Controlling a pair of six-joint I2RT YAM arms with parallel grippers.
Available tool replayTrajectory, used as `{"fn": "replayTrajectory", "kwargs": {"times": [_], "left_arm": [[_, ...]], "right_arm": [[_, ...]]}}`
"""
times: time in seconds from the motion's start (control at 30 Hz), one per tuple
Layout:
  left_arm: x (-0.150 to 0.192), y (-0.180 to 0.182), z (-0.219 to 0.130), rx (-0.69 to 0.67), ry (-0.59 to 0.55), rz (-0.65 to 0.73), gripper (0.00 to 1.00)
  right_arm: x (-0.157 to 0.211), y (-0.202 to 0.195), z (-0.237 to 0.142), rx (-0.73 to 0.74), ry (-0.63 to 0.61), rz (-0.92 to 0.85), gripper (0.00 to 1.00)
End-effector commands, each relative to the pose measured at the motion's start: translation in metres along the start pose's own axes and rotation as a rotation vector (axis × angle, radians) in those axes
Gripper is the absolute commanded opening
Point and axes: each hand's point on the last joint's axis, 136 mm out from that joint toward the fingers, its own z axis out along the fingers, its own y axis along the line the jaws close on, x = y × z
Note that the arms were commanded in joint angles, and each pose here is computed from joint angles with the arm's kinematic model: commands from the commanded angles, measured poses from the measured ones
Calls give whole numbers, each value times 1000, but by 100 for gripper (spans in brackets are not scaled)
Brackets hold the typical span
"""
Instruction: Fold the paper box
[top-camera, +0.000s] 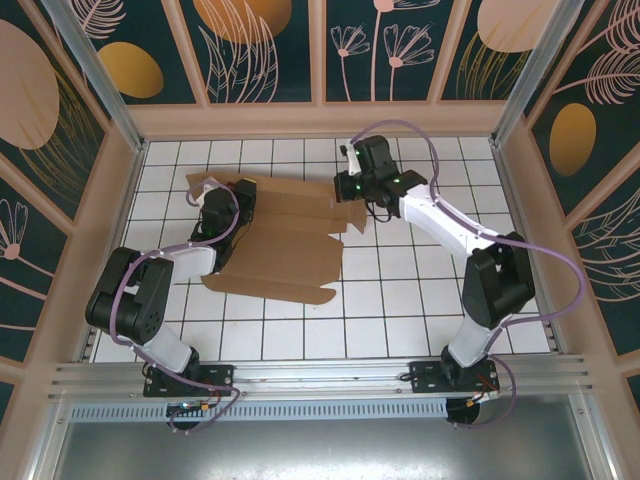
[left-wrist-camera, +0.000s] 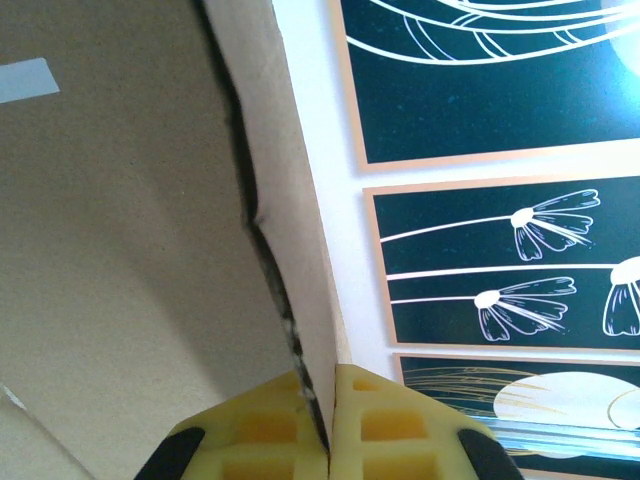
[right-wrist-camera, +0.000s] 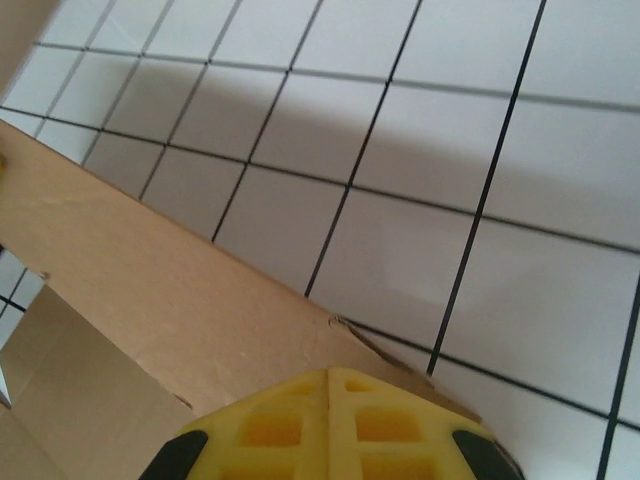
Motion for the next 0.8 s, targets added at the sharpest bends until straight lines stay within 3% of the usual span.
{"fn": "replayTrajectory", "kwargs": {"times": [0.0, 0.17, 0.37, 0.5, 0.67, 0.77], "left_arm": [[12, 48, -3, -164, 58, 19, 0], [13, 47, -4, -158, 63, 11, 0], [11, 42, -5, -147, 58, 14, 0], [12, 42, -4, -147, 64, 14, 0], [14, 45, -4, -150, 68, 6, 0], [14, 47, -3, -153, 70, 4, 0]], "right_arm": [[20, -3, 12, 5, 64, 91, 0], [23, 12, 27, -109, 61, 212, 0], [35, 10, 35, -119, 75, 316, 0], [31, -1, 22, -190, 20, 443, 18], [17, -9, -4, -323, -80, 599, 22], [12, -2, -9, -393, -79, 616, 23]]}}
